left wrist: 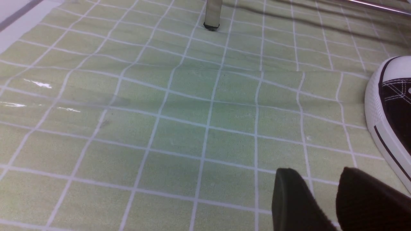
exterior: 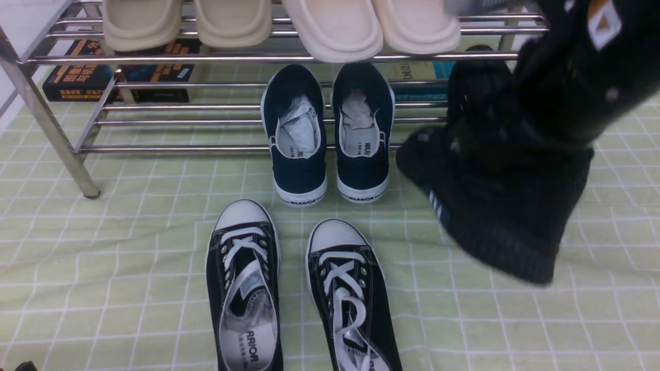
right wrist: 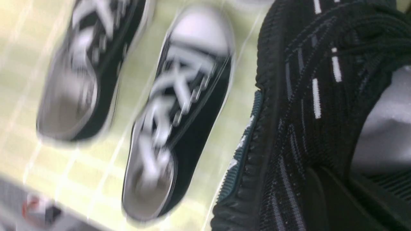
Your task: Take the shoes off the shelf with your hand from the green coffee tablecloth.
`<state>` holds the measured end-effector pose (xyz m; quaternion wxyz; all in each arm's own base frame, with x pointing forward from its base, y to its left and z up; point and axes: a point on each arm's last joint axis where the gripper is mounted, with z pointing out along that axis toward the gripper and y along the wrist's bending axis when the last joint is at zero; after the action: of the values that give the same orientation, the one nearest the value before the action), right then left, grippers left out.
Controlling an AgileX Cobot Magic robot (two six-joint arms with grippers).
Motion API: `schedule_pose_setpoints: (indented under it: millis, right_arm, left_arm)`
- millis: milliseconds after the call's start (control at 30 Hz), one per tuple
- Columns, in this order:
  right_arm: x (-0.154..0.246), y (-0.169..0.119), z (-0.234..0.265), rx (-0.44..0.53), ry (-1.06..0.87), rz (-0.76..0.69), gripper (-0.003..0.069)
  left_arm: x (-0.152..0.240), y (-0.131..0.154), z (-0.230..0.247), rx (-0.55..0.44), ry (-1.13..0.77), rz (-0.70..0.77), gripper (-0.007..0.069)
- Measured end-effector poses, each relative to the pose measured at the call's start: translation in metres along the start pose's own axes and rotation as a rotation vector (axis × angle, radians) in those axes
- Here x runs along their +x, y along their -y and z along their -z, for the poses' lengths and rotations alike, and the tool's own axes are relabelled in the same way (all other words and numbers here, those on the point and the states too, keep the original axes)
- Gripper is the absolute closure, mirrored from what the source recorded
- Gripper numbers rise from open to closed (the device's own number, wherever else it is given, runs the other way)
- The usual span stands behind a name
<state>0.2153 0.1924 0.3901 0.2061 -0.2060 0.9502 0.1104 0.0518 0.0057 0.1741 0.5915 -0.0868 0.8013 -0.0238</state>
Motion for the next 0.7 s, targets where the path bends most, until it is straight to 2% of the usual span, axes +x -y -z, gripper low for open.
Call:
schedule_pose_setpoints:
  millis: [233,433,700]
  right_arm:
    - [0.036,-0.010,-0.045,0.032,-0.168,-0.005,0.0650]
    - [0.040,-0.005,-0.066,0.075,-0.094,-0.043,0.0648]
    - [0.033,-0.005,-0.067,0.064,-0.017,-0.039,0.0646]
  left_arm:
    - [0.000,0.000,0.000,0.000,0.000,0.000,0.0386]
    - [0.000,0.000,0.000,0.000,0.000,0.000,0.0386]
    - [0.000,0.000,0.000,0.000,0.000,0.000,0.0386]
